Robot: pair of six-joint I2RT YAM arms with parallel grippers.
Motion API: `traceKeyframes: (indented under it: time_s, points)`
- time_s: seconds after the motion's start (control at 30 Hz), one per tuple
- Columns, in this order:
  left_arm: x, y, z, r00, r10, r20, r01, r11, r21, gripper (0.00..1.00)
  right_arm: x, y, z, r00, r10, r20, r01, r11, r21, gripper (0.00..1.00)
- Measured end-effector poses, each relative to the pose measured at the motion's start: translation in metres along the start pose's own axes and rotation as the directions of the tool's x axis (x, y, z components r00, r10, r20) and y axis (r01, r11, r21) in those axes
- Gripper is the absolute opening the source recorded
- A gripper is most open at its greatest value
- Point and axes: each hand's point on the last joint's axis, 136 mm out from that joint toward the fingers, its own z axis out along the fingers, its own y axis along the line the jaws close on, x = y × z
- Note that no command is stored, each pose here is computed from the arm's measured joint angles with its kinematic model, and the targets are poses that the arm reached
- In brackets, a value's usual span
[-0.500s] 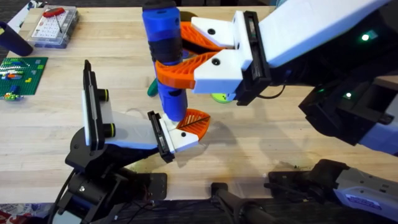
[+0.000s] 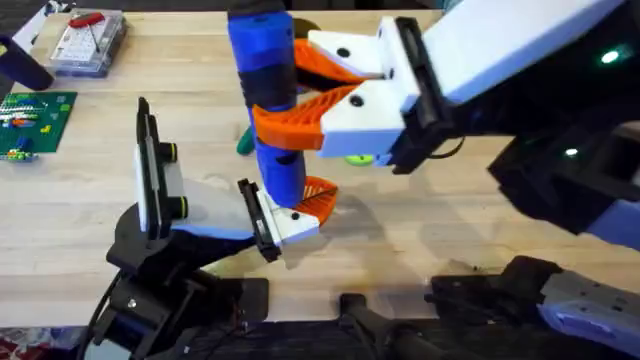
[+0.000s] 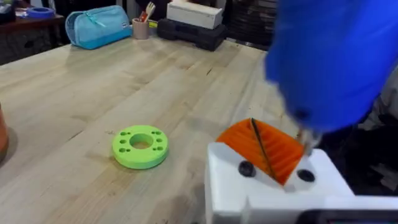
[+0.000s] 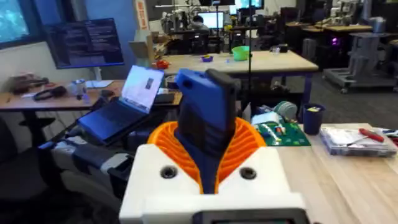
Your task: Pick up the gripper from the table and insert it into the empty holder that is missing its gripper. Then pick up a screw, insert it into the mounting hole, and use the screwdriver to tighten it. Finally, clean up the table by picking up the vegetable and placing it into the bucket.
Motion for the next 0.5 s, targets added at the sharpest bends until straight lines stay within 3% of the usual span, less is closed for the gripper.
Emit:
traceKeyframes:
  time_s: [0.33,0.5]
  points:
    - [0.000,0.000,0.000,1.000,0.000,0.000,0.000,1.000,0.000,0.014,-0.072,0.004,-0.004,0.999,-0.036,0.021,0.036,0.999,-0.012,0.072]
    - [0.000,0.000,0.000,1.000,0.000,0.000,0.000,1.000,0.000,0.013,-0.091,0.006,-0.006,0.996,-0.076,0.046,0.077,0.997,-0.013,0.072]
